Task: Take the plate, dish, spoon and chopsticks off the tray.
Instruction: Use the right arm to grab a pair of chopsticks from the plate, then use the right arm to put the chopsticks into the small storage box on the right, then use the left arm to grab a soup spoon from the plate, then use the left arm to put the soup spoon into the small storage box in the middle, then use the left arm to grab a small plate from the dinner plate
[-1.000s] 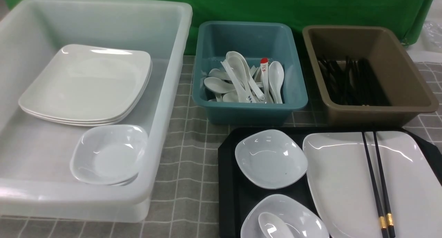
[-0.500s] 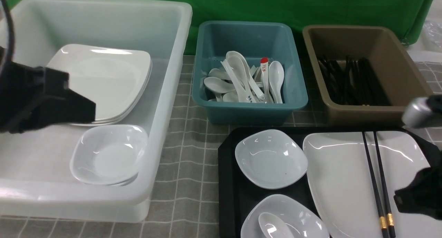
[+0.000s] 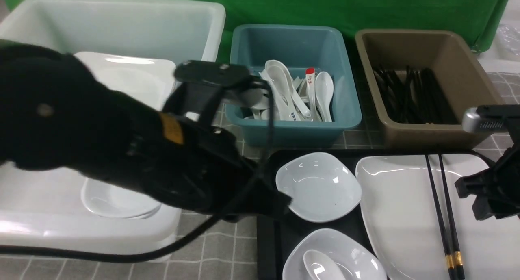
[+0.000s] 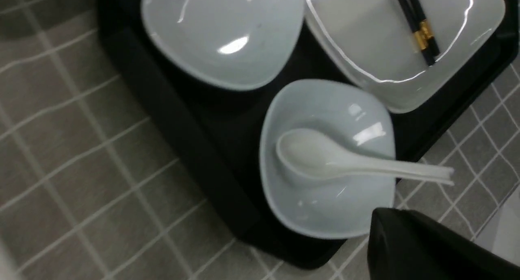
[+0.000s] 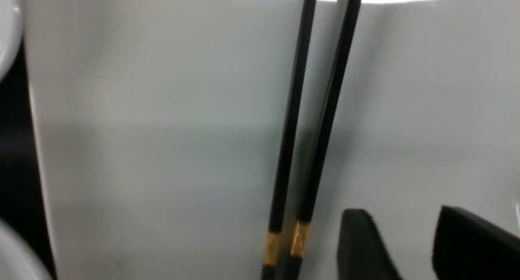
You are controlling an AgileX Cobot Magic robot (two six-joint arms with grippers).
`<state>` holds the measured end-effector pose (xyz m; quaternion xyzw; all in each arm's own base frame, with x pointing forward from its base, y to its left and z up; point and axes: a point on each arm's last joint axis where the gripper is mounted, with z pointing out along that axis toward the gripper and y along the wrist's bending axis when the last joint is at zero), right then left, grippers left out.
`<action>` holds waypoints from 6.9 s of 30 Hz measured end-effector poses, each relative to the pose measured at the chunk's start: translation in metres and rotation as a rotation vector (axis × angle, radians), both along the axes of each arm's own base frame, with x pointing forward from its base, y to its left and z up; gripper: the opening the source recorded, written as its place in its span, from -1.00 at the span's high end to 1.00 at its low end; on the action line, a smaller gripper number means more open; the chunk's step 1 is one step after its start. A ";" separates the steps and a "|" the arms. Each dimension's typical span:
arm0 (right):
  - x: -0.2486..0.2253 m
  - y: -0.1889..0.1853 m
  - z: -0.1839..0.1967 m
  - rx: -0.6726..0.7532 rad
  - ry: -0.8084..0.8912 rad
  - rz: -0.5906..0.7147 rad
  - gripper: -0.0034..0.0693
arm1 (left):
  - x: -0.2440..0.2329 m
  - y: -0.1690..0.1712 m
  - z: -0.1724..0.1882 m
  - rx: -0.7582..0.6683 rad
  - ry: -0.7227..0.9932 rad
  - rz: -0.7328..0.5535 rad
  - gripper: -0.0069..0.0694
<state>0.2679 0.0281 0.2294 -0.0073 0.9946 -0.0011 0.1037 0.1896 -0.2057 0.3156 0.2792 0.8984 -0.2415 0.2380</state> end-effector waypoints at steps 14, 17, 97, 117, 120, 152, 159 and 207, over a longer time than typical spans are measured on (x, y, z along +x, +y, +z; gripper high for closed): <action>0.030 0.019 -0.065 0.003 0.085 0.041 -0.53 | 0.021 -0.042 -0.033 0.058 0.025 -0.059 0.82; 0.031 0.022 -0.065 -0.001 0.086 0.069 -0.16 | 0.022 -0.043 -0.031 0.049 0.004 -0.056 0.82; -0.060 0.058 0.083 0.193 0.006 0.525 0.25 | -0.002 -0.018 0.005 0.146 -0.197 -0.348 0.82; -0.103 0.034 0.104 0.084 -0.148 0.392 0.10 | -0.011 -0.117 -0.121 0.309 -0.309 -0.840 -0.68; -0.103 0.034 0.104 0.087 -0.146 0.382 0.10 | -0.008 -0.121 -0.129 0.312 -0.329 -0.833 -0.77; -0.098 0.036 0.106 0.111 -0.200 0.326 0.10 | 0.036 -0.089 -0.074 0.161 -0.207 -0.350 0.24; -0.089 0.038 0.111 0.142 -0.308 0.284 0.10 | 0.124 -0.064 0.015 -0.067 -0.356 0.016 0.24; -0.085 0.040 0.114 0.151 -0.370 0.284 0.10 | 0.059 -0.096 -0.102 0.458 0.084 -0.148 0.30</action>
